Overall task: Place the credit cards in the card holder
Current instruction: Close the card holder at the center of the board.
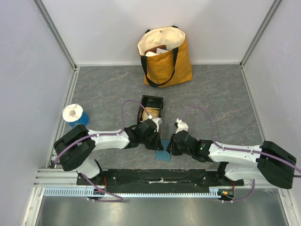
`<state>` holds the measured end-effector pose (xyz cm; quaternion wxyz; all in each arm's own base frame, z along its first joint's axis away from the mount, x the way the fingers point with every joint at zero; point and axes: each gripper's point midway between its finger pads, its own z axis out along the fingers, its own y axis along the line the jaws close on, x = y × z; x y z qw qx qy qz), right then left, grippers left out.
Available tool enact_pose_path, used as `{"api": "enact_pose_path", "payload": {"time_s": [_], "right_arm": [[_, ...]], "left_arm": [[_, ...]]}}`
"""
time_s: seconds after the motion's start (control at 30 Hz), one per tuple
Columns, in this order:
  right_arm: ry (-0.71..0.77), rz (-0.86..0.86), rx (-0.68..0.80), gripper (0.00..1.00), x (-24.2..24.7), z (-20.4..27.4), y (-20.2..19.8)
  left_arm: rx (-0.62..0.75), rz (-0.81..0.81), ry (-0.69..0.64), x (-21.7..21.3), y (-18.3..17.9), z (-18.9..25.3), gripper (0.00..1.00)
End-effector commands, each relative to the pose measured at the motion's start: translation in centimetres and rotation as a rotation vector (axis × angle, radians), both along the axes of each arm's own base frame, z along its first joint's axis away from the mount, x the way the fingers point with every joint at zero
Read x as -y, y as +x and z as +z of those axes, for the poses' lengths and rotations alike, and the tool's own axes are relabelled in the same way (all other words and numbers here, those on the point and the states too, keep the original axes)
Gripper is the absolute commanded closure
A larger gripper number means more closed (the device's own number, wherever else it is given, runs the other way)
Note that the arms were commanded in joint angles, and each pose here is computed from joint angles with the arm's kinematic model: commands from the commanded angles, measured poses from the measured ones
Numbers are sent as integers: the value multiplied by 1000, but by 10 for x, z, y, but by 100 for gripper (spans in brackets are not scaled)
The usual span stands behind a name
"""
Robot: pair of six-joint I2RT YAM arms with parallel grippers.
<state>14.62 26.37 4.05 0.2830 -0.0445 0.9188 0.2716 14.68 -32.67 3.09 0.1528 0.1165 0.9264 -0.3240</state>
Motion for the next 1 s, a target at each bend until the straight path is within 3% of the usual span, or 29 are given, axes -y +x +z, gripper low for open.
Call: {"api": "enact_pose_path", "payload": {"time_s": [0.0, 0.3, 0.97], "right_arm": [[25, 9, 7, 78, -10, 7, 4], [-29, 17, -1, 81, -9, -1, 5], [-303, 46, -107, 96, 21, -47, -17]], "left_arm": [[-14, 8, 36, -3, -3, -8, 98], [-15, 8, 38, -3, -3, -9, 98], [4, 32, 44, -7, 1, -7, 98]]}}
